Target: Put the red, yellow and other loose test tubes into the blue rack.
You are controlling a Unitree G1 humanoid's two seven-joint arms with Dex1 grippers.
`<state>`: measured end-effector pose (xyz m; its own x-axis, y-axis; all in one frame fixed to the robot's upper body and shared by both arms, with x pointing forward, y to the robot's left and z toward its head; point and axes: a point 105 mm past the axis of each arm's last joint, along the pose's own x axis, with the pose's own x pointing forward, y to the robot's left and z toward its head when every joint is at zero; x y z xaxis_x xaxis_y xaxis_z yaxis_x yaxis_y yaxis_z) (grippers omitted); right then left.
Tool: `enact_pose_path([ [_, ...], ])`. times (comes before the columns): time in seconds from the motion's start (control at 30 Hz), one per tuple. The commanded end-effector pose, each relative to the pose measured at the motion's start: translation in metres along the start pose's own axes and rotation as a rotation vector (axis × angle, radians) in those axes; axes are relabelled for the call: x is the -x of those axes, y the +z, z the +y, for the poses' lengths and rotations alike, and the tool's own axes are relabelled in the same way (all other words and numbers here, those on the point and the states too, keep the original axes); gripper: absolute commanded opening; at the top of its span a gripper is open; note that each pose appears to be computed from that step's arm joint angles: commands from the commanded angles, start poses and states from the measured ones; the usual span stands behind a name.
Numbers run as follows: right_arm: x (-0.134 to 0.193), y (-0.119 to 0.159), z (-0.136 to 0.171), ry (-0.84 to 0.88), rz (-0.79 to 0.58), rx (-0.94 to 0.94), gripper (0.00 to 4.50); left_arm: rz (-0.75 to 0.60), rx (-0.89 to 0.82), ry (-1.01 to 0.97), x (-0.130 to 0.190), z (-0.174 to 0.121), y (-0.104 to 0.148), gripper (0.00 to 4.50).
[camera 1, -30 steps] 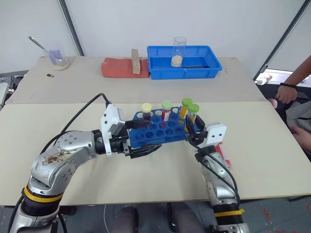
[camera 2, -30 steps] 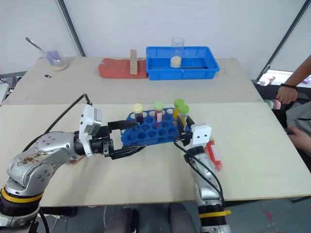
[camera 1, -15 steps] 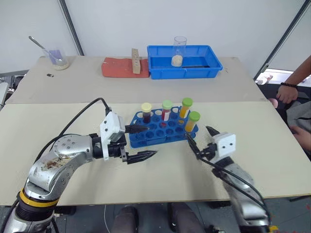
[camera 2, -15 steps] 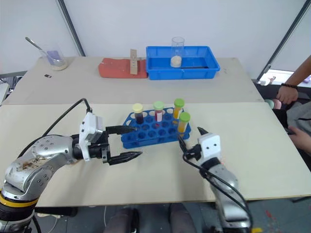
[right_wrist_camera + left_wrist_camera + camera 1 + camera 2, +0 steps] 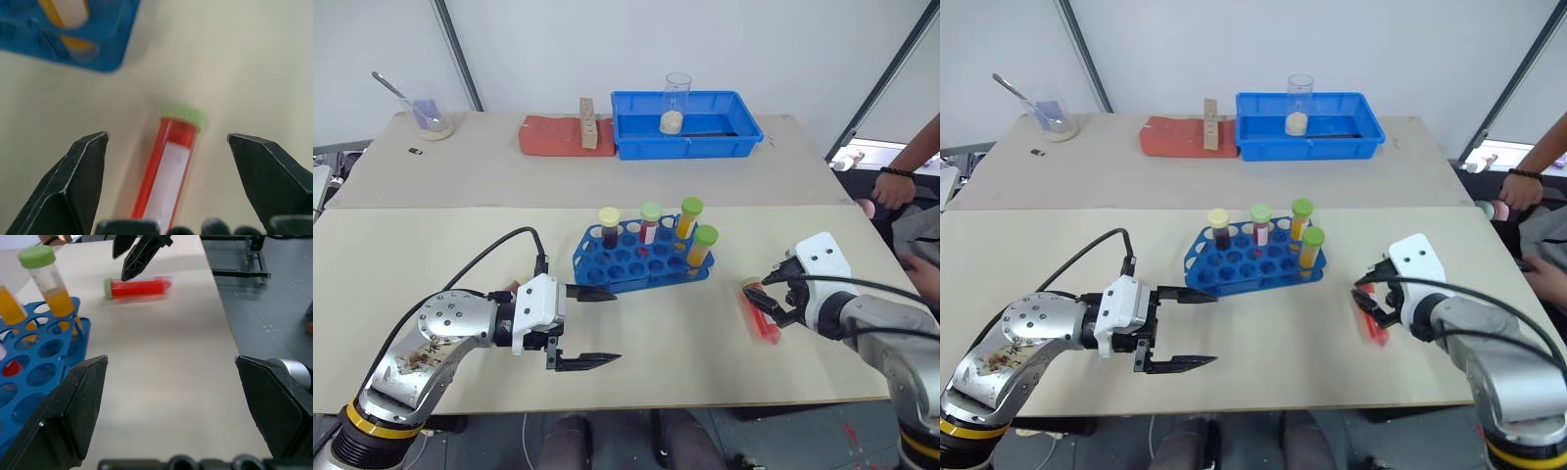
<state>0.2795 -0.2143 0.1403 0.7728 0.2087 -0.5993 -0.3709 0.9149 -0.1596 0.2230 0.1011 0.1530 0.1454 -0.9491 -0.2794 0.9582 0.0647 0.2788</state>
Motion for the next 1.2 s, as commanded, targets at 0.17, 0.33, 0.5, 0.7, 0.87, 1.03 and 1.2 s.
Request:
enact_pose_path([
  [0.17, -0.021, -0.005, -0.013, 0.055, 0.191, -0.094, 4.32, -0.035, -0.039, -0.021, -0.008, 0.000, 0.008, 4.50],
  [0.33, -0.036, -0.004, -0.016, 0.097, 0.282, -0.114, 4.32, -0.043, -0.047, -0.036, -0.012, 0.000, 0.009, 4.50],
  [0.5, -0.041, -0.005, -0.019, 0.119, 0.346, -0.122, 3.20, -0.043, -0.051, -0.044, -0.013, 0.000, 0.008, 4.50],
  [0.7, -0.041, -0.003, -0.022, 0.121, 0.366, -0.146, 1.14, -0.051, -0.051, -0.051, -0.016, 0.000, 0.006, 4.50],
  [0.87, -0.017, 0.005, -0.024, 0.171, 0.313, -0.118, 1.03, -0.058, -0.036, -0.032, -0.010, 0.005, 0.006, 4.50],
  [1.03, 0.014, 0.016, 0.022, 0.439, 0.184, -0.016, 1.03, -0.050, -0.002, 0.042, 0.008, 0.017, 0.004, 4.50],
  [1.2, 0.025, 0.047, 0.082, 0.621, -0.238, -0.004, 1.03, -0.033, -0.005, 0.145, 0.028, 0.033, 0.002, 4.50],
])
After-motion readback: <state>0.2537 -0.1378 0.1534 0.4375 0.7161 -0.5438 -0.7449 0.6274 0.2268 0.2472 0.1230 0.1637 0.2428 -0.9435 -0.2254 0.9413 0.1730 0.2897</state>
